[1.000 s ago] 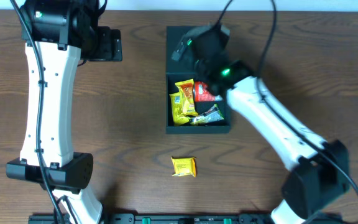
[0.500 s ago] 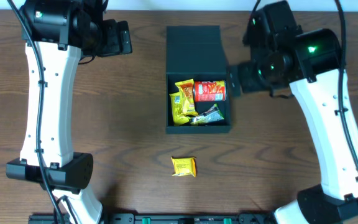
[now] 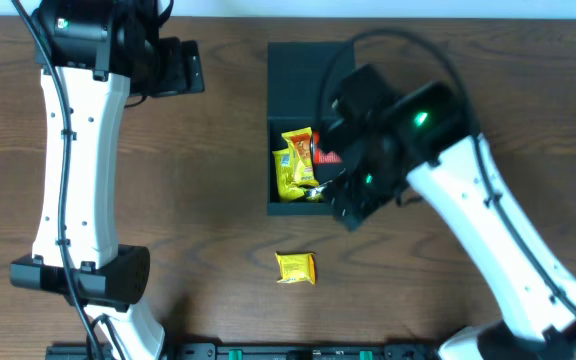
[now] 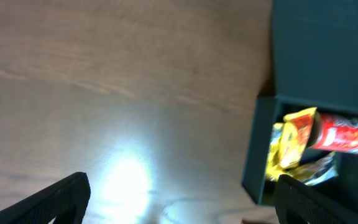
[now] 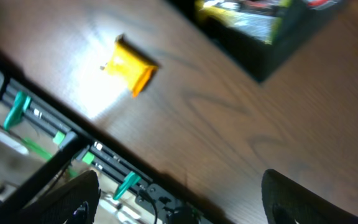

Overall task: Pack container
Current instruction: 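Raise the right gripper out of the box and swing it right, then lower the right gripper to the yellow Lemona packet and grasp it, then carry the Lemona packet into the box and release it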

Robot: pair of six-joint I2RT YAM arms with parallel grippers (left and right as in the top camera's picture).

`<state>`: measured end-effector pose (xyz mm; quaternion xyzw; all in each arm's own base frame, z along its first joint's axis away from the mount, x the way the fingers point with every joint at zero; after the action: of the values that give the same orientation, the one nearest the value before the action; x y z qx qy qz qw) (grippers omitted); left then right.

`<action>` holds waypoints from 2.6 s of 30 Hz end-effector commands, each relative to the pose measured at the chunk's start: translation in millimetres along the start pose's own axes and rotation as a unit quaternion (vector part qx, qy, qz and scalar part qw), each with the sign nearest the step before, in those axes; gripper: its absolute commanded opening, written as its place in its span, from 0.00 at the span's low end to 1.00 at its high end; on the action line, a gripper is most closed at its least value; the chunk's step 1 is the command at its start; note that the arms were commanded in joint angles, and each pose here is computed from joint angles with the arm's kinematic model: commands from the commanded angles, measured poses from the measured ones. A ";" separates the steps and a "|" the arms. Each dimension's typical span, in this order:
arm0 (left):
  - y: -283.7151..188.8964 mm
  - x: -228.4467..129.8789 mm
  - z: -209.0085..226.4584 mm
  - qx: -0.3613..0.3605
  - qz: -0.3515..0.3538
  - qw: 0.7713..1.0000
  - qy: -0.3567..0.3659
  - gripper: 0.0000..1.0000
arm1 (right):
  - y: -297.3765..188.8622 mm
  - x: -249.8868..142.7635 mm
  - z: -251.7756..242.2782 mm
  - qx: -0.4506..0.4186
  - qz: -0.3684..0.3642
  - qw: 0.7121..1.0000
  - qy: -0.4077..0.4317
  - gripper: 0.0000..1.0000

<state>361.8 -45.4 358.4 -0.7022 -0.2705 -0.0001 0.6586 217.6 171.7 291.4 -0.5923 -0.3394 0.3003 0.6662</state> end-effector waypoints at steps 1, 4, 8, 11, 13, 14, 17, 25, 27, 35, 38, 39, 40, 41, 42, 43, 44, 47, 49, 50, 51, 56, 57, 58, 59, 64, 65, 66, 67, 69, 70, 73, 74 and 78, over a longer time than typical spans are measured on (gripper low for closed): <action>3.3 -3.1 8.5 0.033 0.008 0.999 -0.004 0.95 | -11.5 -22.6 23.4 -0.010 -0.016 0.999 -0.035 0.85; 6.5 -10.9 12.5 0.047 0.032 0.998 -0.002 0.95 | -10.7 -49.5 40.5 -0.006 -0.019 0.999 -0.047 0.87; 17.2 -16.9 14.1 0.059 0.055 0.997 -0.003 0.95 | 7.3 -68.0 55.7 0.022 -0.065 0.998 -0.005 0.95; 25.6 -17.8 12.0 0.061 0.059 0.996 -0.009 0.95 | 37.6 -68.8 60.2 0.036 -0.087 0.993 0.071 0.99; 29.3 -18.3 9.6 0.061 0.059 0.996 -0.012 0.95 | 62.1 -70.2 60.0 0.039 -0.072 0.987 0.135 0.99; 30.5 -18.9 8.1 0.061 0.060 0.996 -0.010 0.95 | 73.6 -70.6 60.2 0.041 -0.063 0.984 0.161 0.99; 30.6 -19.8 4.5 0.058 0.058 0.997 -0.005 0.95 | 104.3 -69.5 62.9 0.045 -0.048 0.979 0.195 0.98; 30.8 -18.9 0.0 0.052 0.051 0.997 -0.001 0.95 | 160.4 -36.7 81.1 0.059 -0.063 0.981 0.176 0.96; 30.9 -18.6 -0.2 0.051 0.050 0.997 -0.002 0.96 | 173.2 -34.7 82.3 0.054 -0.040 0.975 0.210 0.92; 30.9 -18.1 -0.5 0.051 0.049 0.998 -0.002 0.96 | 224.3 -10.8 85.1 0.048 -0.017 0.964 0.260 0.91; 30.9 -18.6 -0.2 0.051 0.050 0.997 -0.002 0.95 | 227.2 -6.1 84.9 0.048 -0.026 0.963 0.262 0.91; 30.8 -18.8 -0.1 0.052 0.051 0.997 -0.001 0.95 | 227.1 -4.2 84.0 0.045 -0.032 0.964 0.262 0.91; 30.8 -19.0 0.1 0.052 0.051 0.997 -0.001 0.95 | 227.1 -2.7 83.1 0.042 -0.037 0.964 0.262 0.91; 30.8 -19.0 0.1 0.052 0.052 0.997 -0.001 0.96 | 226.9 -0.9 81.8 0.038 -0.043 0.963 0.262 0.91; 30.8 -19.1 0.1 0.052 0.052 0.997 -0.001 0.95 | 226.9 0.4 80.2 0.032 -0.049 0.963 0.262 0.90; 30.8 -19.1 0.2 0.052 0.052 0.997 -0.001 0.95 | 226.9 1.4 78.6 0.025 -0.053 0.962 0.268 0.89; 30.8 -19.1 0.1 0.052 0.052 0.997 -0.001 0.95 | 227.2 1.9 77.6 0.021 -0.055 0.960 0.274 0.89; 30.8 -19.2 0.2 0.052 0.052 0.997 -0.001 0.95 | 227.3 1.5 73.1 0.003 -0.060 0.954 0.293 0.84; 30.8 -19.1 0.2 0.052 0.052 0.997 -0.001 0.95 | 227.8 1.2 71.6 -0.008 -0.062 0.951 0.302 0.84; 30.8 -19.1 0.2 0.052 0.052 0.997 -0.001 0.95 | 227.8 1.3 71.3 -0.012 -0.064 0.950 0.305 0.84; 30.8 -19.1 0.2 0.052 0.052 0.997 -0.001 0.95 | 227.8 1.7 71.9 -0.015 -0.067 0.950 0.306 0.84; 30.8 -19.0 0.1 0.052 0.052 0.997 -0.001 0.95 | 227.8 2.7 76.5 -0.023 -0.074 0.950 0.302 0.82; 30.8 -19.0 0.1 0.052 0.052 0.997 -0.001 0.95 | 227.9 2.7 77.0 -0.024 -0.074 0.949 0.304 0.82; 30.8 -19.0 0.1 0.052 0.051 0.997 -0.001 0.95 | 227.8 2.7 77.1 -0.026 -0.075 0.949 0.304 0.82; 30.8 -19.0 0.1 0.052 0.051 0.997 -0.001 0.95 | 227.8 2.7 76.9 -0.027 -0.076 0.949 0.305 0.82; 30.8 -19.0 0.1 0.052 0.051 0.997 -0.001 0.96 | 229.0 2.4 74.5 -0.041 -0.078 0.946 0.311 0.79; 30.8 -19.0 0.1 0.052 0.051 0.997 -0.001 0.95 | 229.4 2.4 74.2 -0.042 -0.078 0.946 0.312 0.79; 30.8 -19.0 0.1 0.052 0.052 0.997 -0.001 0.95 | 229.4 2.4 74.2 -0.042 -0.079 0.945 0.314 0.78; 30.8 -19.0 0.1 0.052 0.052 0.997 -0.001 0.95 | 229.4 2.4 74.2 -0.042 -0.079 0.945 0.315 0.78; 30.8 -19.0 0.1 0.052 0.052 0.997 -0.001 0.95 | 229.3 2.8 74.2 -0.041 -0.080 0.945 0.316 0.78; 30.8 -19.0 0.1 0.052 0.052 0.997 -0.001 0.95 | 229.3 3.2 74.3 -0.041 -0.081 0.945 0.316 0.77; 30.8 -19.0 0.1 0.052 0.052 0.997 -0.001 0.95 | 232.2 6.1 76.9 -0.038 -0.085 0.945 0.313 0.77; 30.8 -19.0 0.1 0.052 0.052 0.997 -0.001 0.95 | 233.7 6.4 78.1 -0.038 -0.084 0.946 0.311 0.77; 30.8 -19.1 0.2 0.052 0.052 0.997 0.001 0.95 | 240.9 4.9 82.2 -0.041 -0.073 0.949 0.304 0.78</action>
<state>357.1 -53.6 325.6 -0.6862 -0.2353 0.0449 0.6868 157.8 252.0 65.7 -0.6453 -0.1763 0.0405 0.7422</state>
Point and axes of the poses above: each gripper's point midway between its finger pads, its own y axis out along the fingers, its own z axis along the line the jaws close on, x = y × z, the point moved 6 cm from there along -y, back along the fingers, and after that the axes turned 14 degrees about -y, right-handed, at the moved point
